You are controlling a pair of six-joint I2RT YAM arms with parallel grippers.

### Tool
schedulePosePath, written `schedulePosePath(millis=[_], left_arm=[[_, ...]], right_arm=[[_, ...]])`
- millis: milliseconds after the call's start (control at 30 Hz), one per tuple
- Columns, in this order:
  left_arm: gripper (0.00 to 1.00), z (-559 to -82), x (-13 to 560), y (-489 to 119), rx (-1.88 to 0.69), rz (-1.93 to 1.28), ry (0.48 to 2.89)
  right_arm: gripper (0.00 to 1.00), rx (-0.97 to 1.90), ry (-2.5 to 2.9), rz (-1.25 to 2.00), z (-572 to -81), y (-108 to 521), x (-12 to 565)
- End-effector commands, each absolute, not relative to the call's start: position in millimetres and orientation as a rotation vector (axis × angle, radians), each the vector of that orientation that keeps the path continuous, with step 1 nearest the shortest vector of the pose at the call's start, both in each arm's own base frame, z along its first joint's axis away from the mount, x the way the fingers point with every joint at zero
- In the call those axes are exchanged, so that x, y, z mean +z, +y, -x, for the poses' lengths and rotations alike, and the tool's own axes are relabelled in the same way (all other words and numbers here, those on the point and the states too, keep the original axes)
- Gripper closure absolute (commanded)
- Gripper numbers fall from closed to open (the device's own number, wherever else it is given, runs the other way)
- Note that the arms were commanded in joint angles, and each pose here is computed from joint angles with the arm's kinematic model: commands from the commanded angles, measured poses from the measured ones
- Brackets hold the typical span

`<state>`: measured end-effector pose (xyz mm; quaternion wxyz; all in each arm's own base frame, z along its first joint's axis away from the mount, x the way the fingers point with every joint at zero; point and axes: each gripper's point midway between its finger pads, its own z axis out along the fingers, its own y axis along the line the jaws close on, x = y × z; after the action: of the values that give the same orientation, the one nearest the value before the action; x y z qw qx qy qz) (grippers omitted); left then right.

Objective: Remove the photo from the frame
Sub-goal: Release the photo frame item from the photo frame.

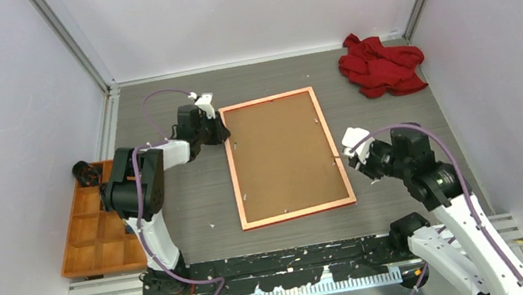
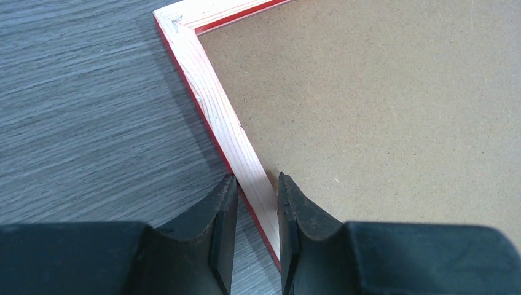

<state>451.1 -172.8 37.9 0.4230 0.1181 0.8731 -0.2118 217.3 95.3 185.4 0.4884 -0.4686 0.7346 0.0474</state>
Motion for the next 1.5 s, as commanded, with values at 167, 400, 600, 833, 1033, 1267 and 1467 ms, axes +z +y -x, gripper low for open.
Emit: schedulePosePath(millis=[167,400,600,833,1033,1267,1467], left_arm=[[1.0,-436,33,-182,-0.55,-0.384,2.218],[0.99,-436,33,-182,-0.551,-0.385,2.217],[1.0,-435,33,-182,-0.552,-0.387,2.218],[0.99,-435,33,-182,-0.552,-0.387,2.218],[0.99,-435,33,-183,-0.554,-0.388,2.217],[1.0,-436,33,-183,-0.554,-0.388,2.217],[0.99,-435,33,-182,-0.554,-0.388,2.218]], right_arm=[[0.99,0.18,1.811,1.184,-177,92,177],[0.99,0.176,1.852,1.168,-193,97,160],[0.99,0.079,1.863,1.072,-219,96,157],[0.99,-0.014,1.871,0.978,-239,92,158],[0.99,-0.033,1.868,0.929,-242,90,165],[0.99,0.039,1.88,0.979,-232,100,161],[0.99,0.075,1.89,1.009,-226,103,159]])
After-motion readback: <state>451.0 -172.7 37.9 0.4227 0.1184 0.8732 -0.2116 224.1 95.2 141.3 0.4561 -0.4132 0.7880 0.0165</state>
